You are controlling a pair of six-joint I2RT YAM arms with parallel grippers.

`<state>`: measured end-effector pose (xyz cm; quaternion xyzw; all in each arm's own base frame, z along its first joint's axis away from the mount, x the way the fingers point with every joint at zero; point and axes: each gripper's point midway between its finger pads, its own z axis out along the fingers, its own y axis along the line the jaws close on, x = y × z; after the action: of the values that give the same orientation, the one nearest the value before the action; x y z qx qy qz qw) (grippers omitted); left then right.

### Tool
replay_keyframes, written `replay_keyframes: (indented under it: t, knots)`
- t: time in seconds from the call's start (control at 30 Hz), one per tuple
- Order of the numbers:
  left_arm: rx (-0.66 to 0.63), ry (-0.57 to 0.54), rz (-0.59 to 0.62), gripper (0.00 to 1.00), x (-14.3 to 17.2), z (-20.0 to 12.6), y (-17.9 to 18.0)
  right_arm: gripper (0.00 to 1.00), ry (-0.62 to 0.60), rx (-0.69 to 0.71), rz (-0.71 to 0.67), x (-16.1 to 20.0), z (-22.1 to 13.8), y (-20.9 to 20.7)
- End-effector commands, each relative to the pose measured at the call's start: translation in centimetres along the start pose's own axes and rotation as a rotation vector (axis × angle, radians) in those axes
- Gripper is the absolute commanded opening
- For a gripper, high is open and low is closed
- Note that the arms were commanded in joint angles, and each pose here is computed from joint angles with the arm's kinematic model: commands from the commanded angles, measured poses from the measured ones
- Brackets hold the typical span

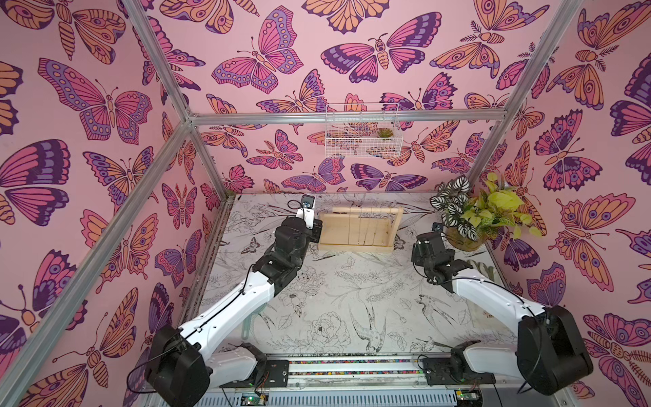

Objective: Take the necklace off the jewelry display stand
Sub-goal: Take off the necklace from the stand.

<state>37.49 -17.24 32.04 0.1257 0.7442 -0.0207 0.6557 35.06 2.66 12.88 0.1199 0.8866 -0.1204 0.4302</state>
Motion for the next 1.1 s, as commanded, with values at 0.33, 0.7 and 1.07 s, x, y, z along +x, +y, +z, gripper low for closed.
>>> replay_keyframes:
  t: [0.33, 0.7, 1.07]
  knots:
    - [0.093, 0.090, -0.049, 0.00, 3.7, -3.5, -1.7, 0.85, 0.055, -0.186, 0.027, 1.7, -2.6, 1.2]
    - [0.143, 0.086, -0.079, 0.00, 3.9, -5.2, -2.0, 0.81, 0.031, -0.488, 0.026, 2.1, -6.8, 5.0]
    - [0.167, 0.082, -0.080, 0.00, 3.8, -5.7, -2.2, 0.80, 0.031, -0.666, 0.004, 2.6, -9.0, 8.3]
